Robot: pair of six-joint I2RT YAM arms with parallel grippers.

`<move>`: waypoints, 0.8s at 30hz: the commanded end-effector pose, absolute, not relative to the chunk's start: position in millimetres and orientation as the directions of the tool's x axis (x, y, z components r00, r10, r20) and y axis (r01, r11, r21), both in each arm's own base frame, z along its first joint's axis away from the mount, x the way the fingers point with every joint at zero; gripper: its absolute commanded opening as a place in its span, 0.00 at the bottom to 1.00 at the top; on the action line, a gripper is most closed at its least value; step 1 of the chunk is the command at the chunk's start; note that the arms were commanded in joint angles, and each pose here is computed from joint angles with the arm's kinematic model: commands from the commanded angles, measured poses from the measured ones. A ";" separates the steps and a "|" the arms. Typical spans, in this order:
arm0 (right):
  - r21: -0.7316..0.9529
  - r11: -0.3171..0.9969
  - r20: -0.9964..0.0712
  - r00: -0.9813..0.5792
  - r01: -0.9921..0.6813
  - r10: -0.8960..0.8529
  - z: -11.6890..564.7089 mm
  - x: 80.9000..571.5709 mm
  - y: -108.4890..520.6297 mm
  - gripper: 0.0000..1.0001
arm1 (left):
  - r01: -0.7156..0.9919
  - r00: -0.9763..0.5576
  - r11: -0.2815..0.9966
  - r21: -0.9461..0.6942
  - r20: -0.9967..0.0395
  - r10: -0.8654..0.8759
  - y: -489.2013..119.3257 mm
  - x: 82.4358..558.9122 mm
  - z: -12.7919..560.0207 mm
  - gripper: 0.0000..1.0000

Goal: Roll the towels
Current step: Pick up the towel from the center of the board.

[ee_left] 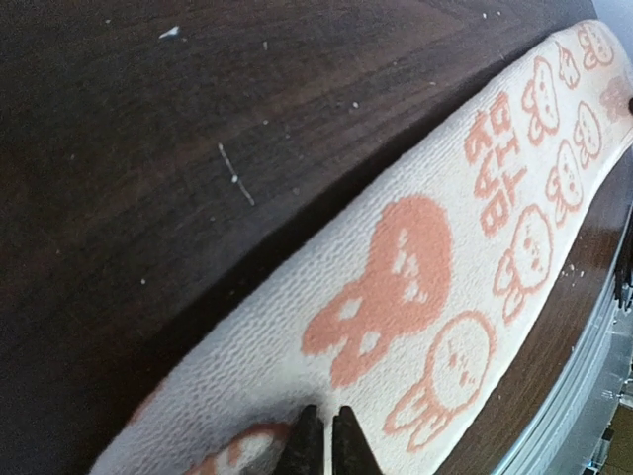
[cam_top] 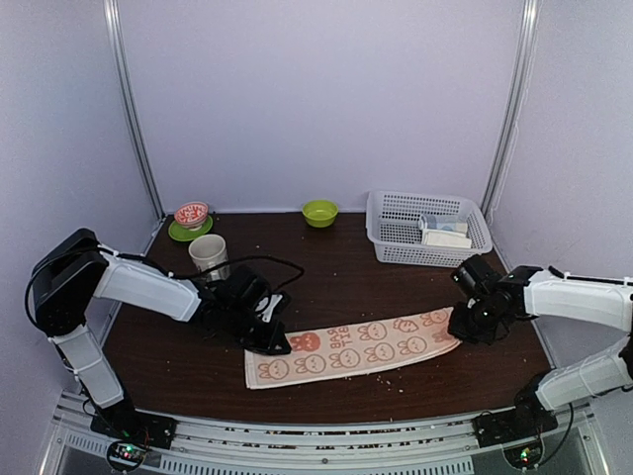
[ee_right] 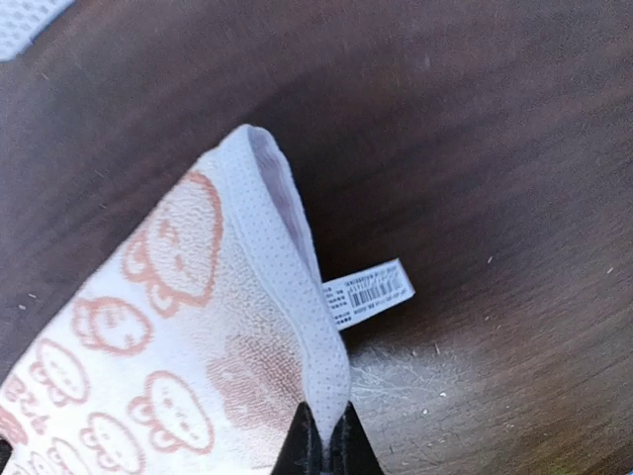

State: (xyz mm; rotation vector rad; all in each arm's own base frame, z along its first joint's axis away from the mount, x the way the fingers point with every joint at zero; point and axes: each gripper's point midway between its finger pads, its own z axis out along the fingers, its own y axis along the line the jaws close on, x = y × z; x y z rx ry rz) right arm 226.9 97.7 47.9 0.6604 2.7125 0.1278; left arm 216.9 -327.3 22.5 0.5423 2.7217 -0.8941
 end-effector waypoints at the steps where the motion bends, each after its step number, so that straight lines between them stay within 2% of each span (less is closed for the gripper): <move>1: 0.100 0.916 -0.511 -0.770 0.388 0.382 114.3 251.7 74.7 0.00 | 0.463 -0.877 0.716 -0.523 -0.385 0.287 -342.2 229.8 55.5 0.07; 5: 0.107 0.964 -0.575 -0.776 0.244 0.261 151.8 265.0 87.5 0.00 | 0.484 -0.862 0.707 -0.516 -0.421 0.283 -350.3 239.9 77.7 0.12; 10: 0.157 0.988 -0.627 -0.772 0.003 0.102 175.0 265.9 138.8 0.00 | 0.480 -0.861 0.721 -0.500 -0.426 0.277 -346.2 241.3 84.8 0.12; 18: 0.266 0.912 -0.593 -0.799 -0.312 -0.100 154.5 234.2 260.7 0.00 | 0.438 -0.873 0.757 -0.486 -0.431 0.228 -321.3 230.4 88.1 0.12; 24: 0.311 0.836 -0.551 -0.803 -0.452 -0.229 128.8 210.2 334.1 0.00 | 0.389 -0.882 0.801 -0.456 -0.436 0.180 -296.0 223.0 82.4 0.12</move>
